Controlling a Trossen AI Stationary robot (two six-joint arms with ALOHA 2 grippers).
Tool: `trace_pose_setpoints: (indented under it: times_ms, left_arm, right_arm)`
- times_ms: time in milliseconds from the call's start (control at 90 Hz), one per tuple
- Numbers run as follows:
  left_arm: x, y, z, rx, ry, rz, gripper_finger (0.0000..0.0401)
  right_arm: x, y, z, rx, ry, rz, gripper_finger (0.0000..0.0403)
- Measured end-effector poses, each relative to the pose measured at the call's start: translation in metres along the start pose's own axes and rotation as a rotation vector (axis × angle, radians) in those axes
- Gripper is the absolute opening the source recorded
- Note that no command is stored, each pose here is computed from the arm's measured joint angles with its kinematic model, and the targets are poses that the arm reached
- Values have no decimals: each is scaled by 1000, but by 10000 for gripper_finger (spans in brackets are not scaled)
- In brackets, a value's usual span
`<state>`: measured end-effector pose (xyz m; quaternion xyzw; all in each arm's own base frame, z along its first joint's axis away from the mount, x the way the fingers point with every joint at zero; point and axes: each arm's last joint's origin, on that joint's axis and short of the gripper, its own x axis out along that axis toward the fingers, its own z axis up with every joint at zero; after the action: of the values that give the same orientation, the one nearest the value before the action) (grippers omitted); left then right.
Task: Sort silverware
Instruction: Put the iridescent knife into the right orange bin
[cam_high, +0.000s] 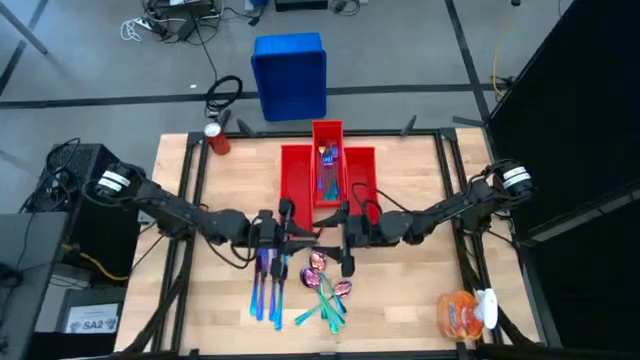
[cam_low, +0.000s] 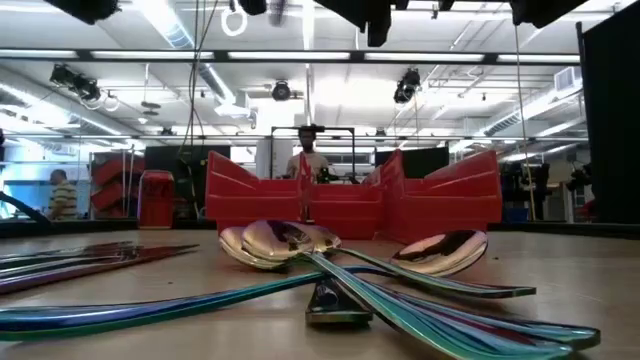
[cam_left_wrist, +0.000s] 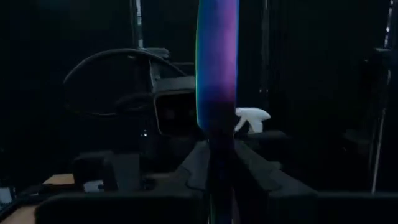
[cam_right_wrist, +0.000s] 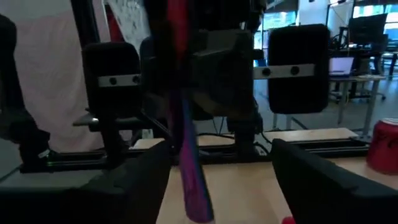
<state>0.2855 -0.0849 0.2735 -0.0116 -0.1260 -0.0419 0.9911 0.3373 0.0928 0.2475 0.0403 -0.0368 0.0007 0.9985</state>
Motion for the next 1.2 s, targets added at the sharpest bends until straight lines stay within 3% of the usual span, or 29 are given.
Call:
trace_pose_setpoints:
  times_ms: [589,989,1200]
  left_arm:
    - [9,8,-9,17,64,12,27]
    - [7,9,-7,26,92,25,27]
    - [7,9,-8,23,101,24,27]
  right_arm:
    - [-2,6,-5,-13,44,26,154]
    - [-3,9,-6,-16,52,7,107]
    - [-3,9,-7,-36,65,-3,43]
